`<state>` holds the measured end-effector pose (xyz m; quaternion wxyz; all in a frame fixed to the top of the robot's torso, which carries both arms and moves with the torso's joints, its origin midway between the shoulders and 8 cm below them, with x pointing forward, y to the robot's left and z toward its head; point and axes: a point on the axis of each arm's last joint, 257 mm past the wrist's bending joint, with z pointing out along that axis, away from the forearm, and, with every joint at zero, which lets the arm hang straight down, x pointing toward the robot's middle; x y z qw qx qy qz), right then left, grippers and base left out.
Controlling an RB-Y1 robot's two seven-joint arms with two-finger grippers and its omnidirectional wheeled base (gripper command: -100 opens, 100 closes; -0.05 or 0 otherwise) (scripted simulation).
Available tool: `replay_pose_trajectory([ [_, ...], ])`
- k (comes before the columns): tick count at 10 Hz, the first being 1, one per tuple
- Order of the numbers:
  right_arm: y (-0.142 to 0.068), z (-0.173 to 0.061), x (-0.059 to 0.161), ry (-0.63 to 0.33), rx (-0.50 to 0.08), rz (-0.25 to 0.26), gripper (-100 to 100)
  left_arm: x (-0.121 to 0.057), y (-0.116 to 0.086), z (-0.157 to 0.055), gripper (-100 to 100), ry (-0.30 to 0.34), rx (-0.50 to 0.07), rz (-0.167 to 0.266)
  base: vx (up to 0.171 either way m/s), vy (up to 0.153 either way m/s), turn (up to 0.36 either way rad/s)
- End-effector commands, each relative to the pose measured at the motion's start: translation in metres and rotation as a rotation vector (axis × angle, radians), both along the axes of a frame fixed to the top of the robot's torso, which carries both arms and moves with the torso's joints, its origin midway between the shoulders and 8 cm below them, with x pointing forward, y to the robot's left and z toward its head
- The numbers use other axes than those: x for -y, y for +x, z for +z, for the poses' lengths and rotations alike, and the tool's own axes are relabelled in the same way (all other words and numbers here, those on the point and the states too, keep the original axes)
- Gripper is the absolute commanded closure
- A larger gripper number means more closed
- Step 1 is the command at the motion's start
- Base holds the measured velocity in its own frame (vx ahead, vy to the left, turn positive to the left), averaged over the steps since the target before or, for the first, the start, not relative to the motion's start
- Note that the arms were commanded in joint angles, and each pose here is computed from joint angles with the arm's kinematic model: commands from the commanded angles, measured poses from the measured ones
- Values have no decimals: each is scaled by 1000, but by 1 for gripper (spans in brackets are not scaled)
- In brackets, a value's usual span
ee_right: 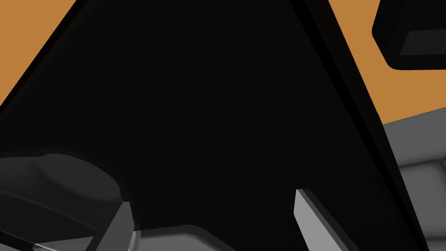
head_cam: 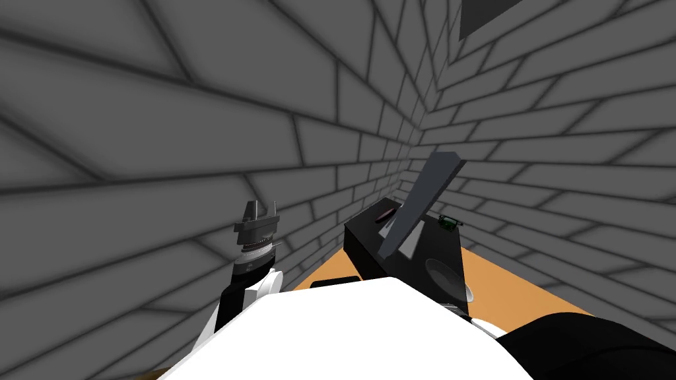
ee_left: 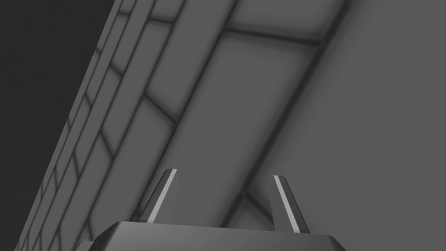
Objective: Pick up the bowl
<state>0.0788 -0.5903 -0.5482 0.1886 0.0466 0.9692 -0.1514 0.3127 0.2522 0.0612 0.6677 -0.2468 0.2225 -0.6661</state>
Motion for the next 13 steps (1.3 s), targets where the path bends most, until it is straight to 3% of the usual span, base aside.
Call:
replay_pose_trajectory([
  [1, -14, 1, 15, -37, -27, -3, -100, 0, 0, 0, 0, 0, 0, 0, 63, -53, 78],
  [2, -22, 5, 30, -71, -49, 3, -100, 0, 0, 0, 0, 0, 0, 0, 30, -55, 157],
  [3, -24, 5, 32, -75, -53, 1, -100, 0, 0, 0, 0, 0, 0, 0, 18, -40, 85],
  [4, -38, 12, 57, -132, -93, 5, -100, 0, 0, 0, 0, 0, 0, 0, 48, -53, 272],
  [8, -54, 13, 71, -163, -135, 9, -100, 0, 0, 0, 0, 0, 0, 0, 49, -74, 155],
  [9, -50, 13, 70, -161, -126, 6, -100, 0, 0, 0, 0, 0, 0, 0, 33, -42, 40],
  [10, -50, 13, 70, -162, -127, 8, 0, 0, 0, 0, 0, 0, 0, 0, 6, -8, -4],
  [11, -49, 5, 63, -162, -127, -1, -100, 0, 0, 0, 0, 0, 0, 0, -8, -46, 60],
  [13, -48, -7, 52, -161, -129, -13, -100, 0, 0, 0, 0, 0, 0, 0, -40, -55, 133],
])
